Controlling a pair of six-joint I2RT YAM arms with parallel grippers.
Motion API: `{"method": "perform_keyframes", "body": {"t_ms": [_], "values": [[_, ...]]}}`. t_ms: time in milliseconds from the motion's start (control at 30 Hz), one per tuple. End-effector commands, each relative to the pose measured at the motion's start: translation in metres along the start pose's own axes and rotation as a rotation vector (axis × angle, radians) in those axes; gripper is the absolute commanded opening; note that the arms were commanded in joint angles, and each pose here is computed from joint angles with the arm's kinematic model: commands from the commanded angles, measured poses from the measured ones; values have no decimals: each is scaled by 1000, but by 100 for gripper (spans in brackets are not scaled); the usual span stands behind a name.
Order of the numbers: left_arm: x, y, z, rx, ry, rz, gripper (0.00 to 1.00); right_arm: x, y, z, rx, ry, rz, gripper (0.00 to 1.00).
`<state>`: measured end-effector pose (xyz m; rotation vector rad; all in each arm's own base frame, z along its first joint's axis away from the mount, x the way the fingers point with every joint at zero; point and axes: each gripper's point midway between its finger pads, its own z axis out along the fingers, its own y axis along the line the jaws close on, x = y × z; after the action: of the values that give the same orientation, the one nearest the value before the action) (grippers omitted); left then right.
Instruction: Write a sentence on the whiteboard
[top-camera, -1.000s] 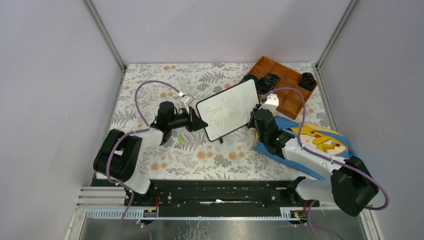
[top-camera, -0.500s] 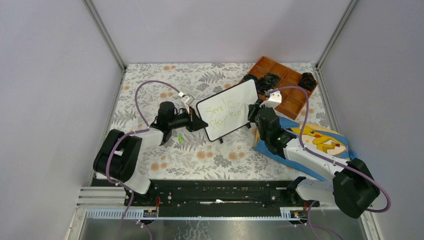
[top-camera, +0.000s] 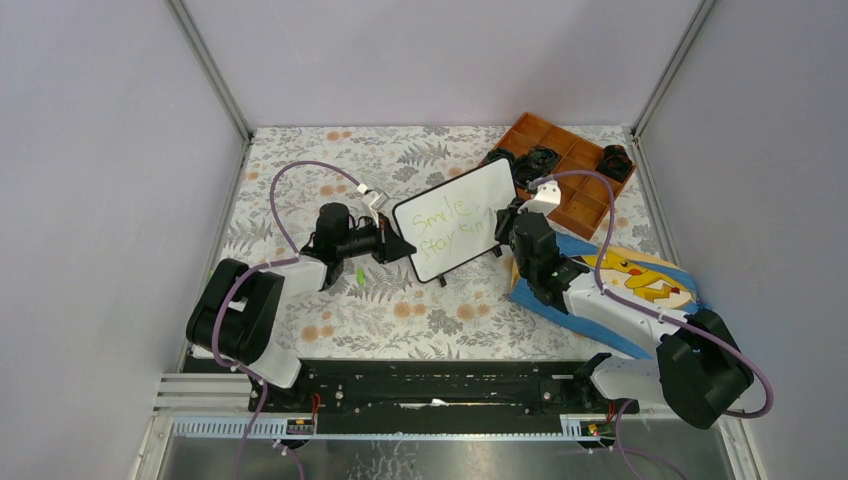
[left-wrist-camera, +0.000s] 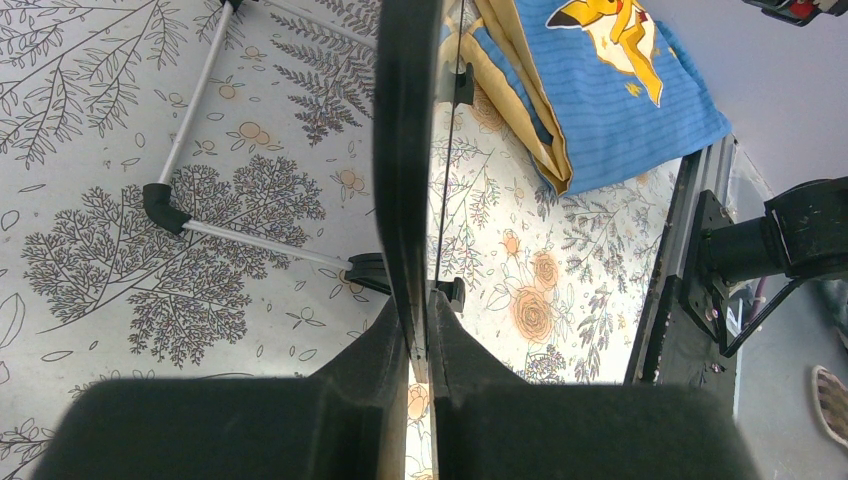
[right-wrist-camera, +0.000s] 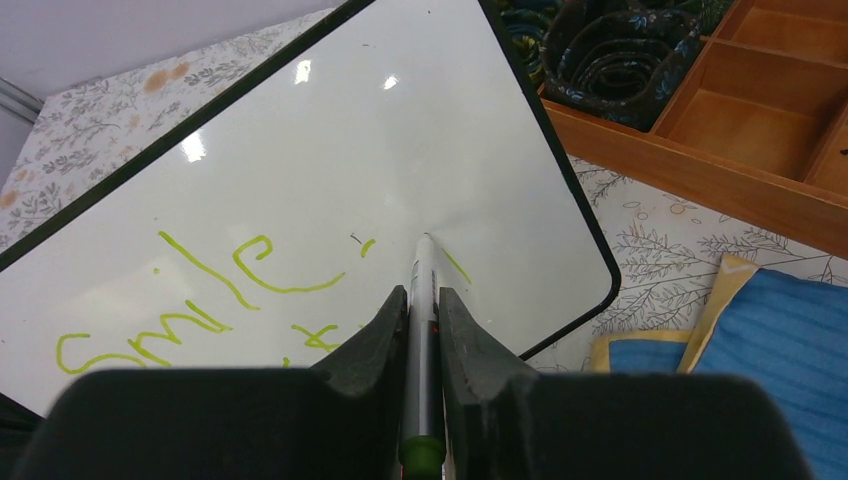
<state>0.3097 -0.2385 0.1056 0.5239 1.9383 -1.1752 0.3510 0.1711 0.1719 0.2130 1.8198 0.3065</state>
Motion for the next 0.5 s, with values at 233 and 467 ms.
{"method": "perform_keyframes", "body": {"t_ms": [233,467], "values": [[39,16,-3,-85,113,-35,0,-17,9,9,-21,-43,56,0],[38,16,-3,-86,111,-35,0,-3,-2,5,5,-8,45,0]]}}
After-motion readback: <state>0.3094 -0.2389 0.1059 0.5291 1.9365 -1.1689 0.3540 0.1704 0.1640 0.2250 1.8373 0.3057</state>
